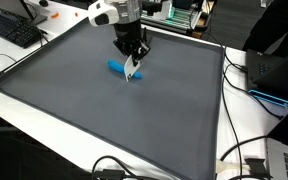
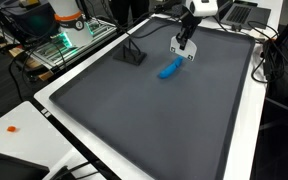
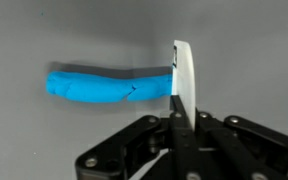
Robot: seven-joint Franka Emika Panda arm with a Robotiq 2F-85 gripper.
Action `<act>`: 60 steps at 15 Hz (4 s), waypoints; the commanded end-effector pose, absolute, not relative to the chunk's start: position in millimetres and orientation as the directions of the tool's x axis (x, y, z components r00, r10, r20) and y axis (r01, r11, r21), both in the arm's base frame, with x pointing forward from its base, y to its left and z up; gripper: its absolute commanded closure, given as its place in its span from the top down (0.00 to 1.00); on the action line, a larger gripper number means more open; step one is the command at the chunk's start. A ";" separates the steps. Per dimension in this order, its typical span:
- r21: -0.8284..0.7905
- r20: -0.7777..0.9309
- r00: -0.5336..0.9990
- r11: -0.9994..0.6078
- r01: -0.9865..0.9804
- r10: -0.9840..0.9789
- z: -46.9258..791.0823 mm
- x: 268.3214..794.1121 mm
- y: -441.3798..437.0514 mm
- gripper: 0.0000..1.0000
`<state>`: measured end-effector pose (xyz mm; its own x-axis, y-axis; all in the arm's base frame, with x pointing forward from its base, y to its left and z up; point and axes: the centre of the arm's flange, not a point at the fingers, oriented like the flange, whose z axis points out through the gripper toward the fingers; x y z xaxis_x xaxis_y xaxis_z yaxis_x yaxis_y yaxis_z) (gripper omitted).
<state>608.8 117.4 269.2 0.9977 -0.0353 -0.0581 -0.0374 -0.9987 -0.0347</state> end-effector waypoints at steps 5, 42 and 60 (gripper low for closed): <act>0.044 0.009 0.999 -0.998 0.042 0.042 242.4 595.6 118.8 0.01; -0.007 -0.007 0.999 -0.999 -0.049 -0.049 276.0 587.2 110.6 0.01; 0.051 -0.065 0.997 -0.998 -0.044 -0.047 224.0 584.4 95.7 0.01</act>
<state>591.7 96.6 247.2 0.9985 -0.0450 -0.0308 -0.0441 -0.9987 0.0271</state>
